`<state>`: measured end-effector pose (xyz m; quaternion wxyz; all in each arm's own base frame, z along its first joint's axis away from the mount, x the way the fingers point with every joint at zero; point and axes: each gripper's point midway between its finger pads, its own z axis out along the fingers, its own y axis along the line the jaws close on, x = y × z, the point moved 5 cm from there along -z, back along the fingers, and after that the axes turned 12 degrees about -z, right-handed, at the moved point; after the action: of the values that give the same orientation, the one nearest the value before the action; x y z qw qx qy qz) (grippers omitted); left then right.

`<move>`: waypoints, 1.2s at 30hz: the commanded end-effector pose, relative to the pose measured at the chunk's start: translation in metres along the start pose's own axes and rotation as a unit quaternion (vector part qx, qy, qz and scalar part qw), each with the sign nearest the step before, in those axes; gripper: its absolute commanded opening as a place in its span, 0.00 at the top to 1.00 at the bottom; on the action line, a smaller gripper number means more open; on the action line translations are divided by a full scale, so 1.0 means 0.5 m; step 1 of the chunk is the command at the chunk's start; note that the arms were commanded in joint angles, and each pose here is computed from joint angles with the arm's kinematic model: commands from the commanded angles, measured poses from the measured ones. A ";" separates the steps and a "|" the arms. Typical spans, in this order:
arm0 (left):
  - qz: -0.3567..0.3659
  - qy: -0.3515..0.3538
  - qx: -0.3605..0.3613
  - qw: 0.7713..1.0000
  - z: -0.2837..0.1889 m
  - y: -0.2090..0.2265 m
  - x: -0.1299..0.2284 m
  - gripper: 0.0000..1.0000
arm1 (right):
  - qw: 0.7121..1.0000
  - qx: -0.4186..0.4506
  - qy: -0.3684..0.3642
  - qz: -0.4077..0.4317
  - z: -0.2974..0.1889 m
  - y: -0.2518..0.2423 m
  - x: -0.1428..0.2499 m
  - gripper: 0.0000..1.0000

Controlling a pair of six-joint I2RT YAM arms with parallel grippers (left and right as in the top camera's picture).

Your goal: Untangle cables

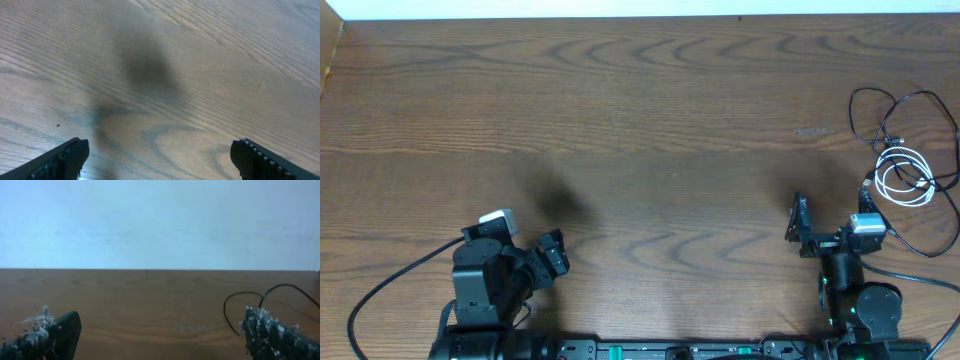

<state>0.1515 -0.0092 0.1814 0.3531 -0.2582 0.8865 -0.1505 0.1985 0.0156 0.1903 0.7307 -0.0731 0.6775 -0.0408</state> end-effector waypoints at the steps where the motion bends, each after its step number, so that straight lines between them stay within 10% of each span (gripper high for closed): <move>1: 0.007 -0.002 -0.004 1.000 0.001 0.003 0.000 0.05 | 1.000 0.004 -0.007 -0.002 -0.006 -0.002 -0.003 0.01; 36: 0.007 -0.002 -0.003 1.000 0.001 0.003 0.000 0.05 | 0.997 -0.026 0.068 -0.007 -0.010 0.016 0.057 0.01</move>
<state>0.1514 -0.0092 0.1812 0.3530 -0.2583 0.8866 -0.1505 0.1959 0.0173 0.1612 0.6802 -0.0876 0.7269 -0.0356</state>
